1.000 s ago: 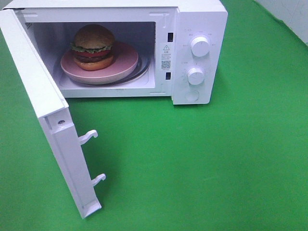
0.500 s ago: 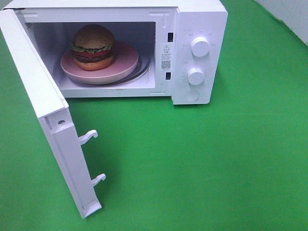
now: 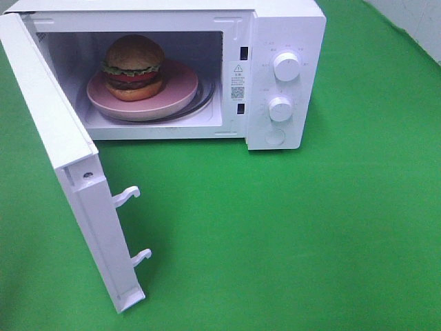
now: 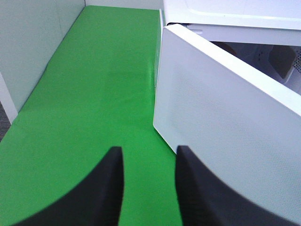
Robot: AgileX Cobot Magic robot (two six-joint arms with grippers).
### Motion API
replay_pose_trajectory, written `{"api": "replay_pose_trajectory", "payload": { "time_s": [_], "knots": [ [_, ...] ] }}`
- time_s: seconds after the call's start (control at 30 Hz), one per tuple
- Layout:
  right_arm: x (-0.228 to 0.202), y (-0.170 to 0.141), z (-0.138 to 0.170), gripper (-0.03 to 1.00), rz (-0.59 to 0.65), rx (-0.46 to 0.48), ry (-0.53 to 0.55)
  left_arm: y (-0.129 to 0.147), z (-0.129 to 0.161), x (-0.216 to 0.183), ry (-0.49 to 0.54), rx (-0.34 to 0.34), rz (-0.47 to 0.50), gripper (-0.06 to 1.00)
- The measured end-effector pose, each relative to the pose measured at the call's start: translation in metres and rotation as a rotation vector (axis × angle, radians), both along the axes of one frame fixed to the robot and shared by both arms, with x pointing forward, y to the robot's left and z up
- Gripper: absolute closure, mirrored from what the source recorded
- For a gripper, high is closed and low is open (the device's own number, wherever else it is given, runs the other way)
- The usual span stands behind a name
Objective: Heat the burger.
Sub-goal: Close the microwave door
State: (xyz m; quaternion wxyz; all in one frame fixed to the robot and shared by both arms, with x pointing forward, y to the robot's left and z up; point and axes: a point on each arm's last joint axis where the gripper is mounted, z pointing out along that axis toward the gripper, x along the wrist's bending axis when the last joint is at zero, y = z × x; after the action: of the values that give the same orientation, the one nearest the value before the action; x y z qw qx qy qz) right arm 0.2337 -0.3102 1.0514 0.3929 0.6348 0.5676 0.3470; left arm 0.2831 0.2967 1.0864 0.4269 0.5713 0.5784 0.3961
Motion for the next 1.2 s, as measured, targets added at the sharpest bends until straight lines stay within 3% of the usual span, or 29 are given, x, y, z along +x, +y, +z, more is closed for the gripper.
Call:
{"api": "replay_pose_trajectory", "payload": {
  "time_s": [0.03, 0.07, 0.1, 0.13, 0.17, 0.43, 0.57, 0.87, 1.03, 1.2],
  "knots": [
    [0.000, 0.000, 0.000, 0.21, 0.000, 0.000, 0.000, 0.001, 0.001, 0.009, 0.013, 0.000, 0.004, 0.74],
    [0.000, 0.000, 0.000, 0.21, 0.000, 0.000, 0.000, 0.001, 0.001, 0.009, 0.013, 0.000, 0.004, 0.74],
    [0.000, 0.000, 0.000, 0.21, 0.000, 0.000, 0.000, 0.001, 0.000, 0.017, 0.030, -0.002, 0.006, 0.87],
    [0.000, 0.000, 0.000, 0.21, 0.000, 0.000, 0.000, 0.001, 0.000, 0.017, 0.030, -0.002, 0.006, 0.87],
    [0.000, 0.000, 0.000, 0.21, 0.000, 0.000, 0.000, 0.002, -0.002, 0.025, 0.036, -0.003, 0.010, 0.93],
    [0.000, 0.000, 0.000, 0.21, 0.000, 0.000, 0.000, 0.005, -0.020, 0.046, -0.038, -0.005, 0.036, 0.94],
    [0.000, 0.000, 0.000, 0.21, 0.000, 0.000, 0.000, 0.008, -0.038, 0.053, -0.175, -0.010, 0.065, 0.94],
    [0.000, 0.000, 0.000, 0.21, 0.000, 0.000, 0.000, 0.011, -0.065, 0.053, -0.318, 0.000, 0.100, 0.94],
    [0.000, 0.000, 0.000, 0.21, 0.000, 0.000, 0.000, 0.012, -0.069, 0.053, -0.348, -0.010, 0.109, 0.94],
    [0.000, 0.000, 0.000, 0.21, 0.000, 0.000, 0.000, 0.013, -0.074, 0.065, -0.299, -0.017, 0.117, 0.94]
  ]
}}
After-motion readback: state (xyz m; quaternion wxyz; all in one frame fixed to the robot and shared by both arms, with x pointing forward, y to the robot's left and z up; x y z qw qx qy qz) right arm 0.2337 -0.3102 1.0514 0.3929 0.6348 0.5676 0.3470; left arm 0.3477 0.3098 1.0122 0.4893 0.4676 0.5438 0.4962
